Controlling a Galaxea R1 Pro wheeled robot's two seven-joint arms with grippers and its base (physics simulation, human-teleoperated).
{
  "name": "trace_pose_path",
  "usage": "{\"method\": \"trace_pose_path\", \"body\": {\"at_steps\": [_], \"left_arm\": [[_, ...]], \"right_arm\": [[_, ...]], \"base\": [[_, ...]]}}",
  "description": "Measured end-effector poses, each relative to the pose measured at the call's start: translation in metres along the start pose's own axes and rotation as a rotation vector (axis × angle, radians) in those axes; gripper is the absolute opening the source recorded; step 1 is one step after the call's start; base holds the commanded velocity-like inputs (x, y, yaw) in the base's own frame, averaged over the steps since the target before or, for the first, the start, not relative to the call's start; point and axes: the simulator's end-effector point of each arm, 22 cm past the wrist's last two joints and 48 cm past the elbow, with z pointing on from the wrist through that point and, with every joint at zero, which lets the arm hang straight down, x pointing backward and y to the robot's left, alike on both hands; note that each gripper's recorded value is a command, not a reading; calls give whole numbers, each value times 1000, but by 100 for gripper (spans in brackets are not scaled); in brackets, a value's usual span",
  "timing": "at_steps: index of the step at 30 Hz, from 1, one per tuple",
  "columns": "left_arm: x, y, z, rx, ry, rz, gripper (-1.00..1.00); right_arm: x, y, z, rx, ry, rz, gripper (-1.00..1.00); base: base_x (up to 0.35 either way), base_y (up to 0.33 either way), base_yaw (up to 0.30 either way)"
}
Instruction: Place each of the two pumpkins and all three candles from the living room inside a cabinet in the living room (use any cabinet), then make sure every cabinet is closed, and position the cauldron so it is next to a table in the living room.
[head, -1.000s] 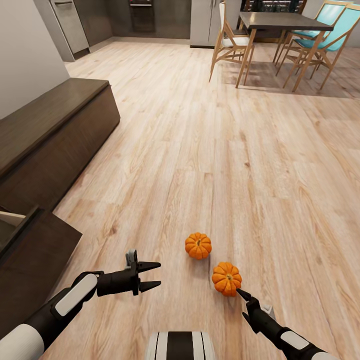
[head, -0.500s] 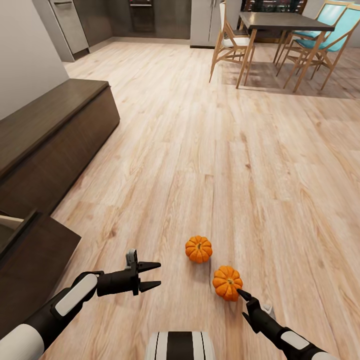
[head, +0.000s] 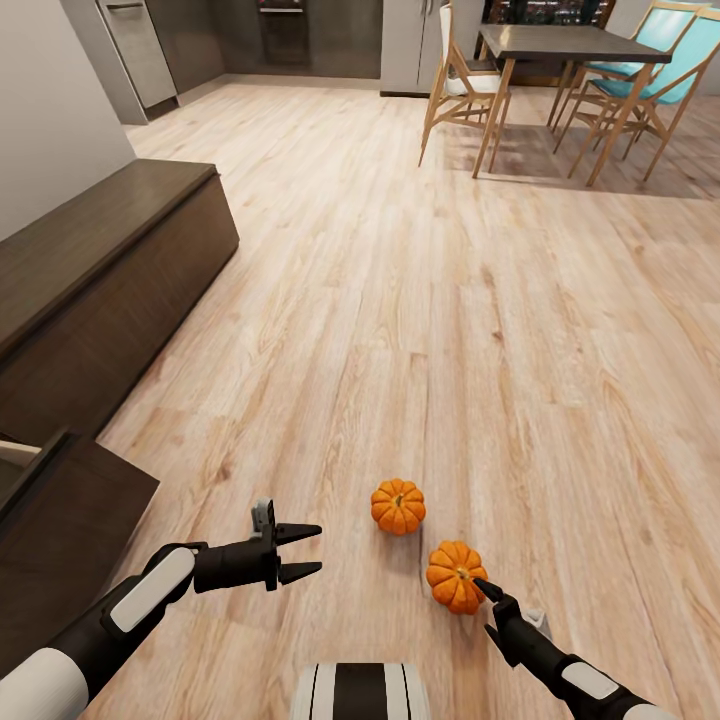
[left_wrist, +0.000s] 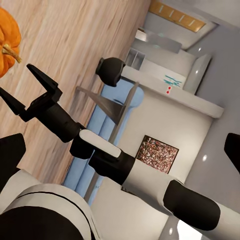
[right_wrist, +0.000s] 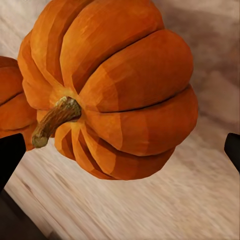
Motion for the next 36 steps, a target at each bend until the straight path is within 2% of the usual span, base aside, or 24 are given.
{"method": "trace_pose_path", "body": {"at_steps": [32,36], "left_arm": [[0,0,0,1,-1,-1,100],[-1,8,1,-3,0,-16,100]], "right_arm": [[0,0,0,0,0,0,100],[2,-9,2,15,4,6,100]], "base": [[6,0,0],[0,0,0]]}}
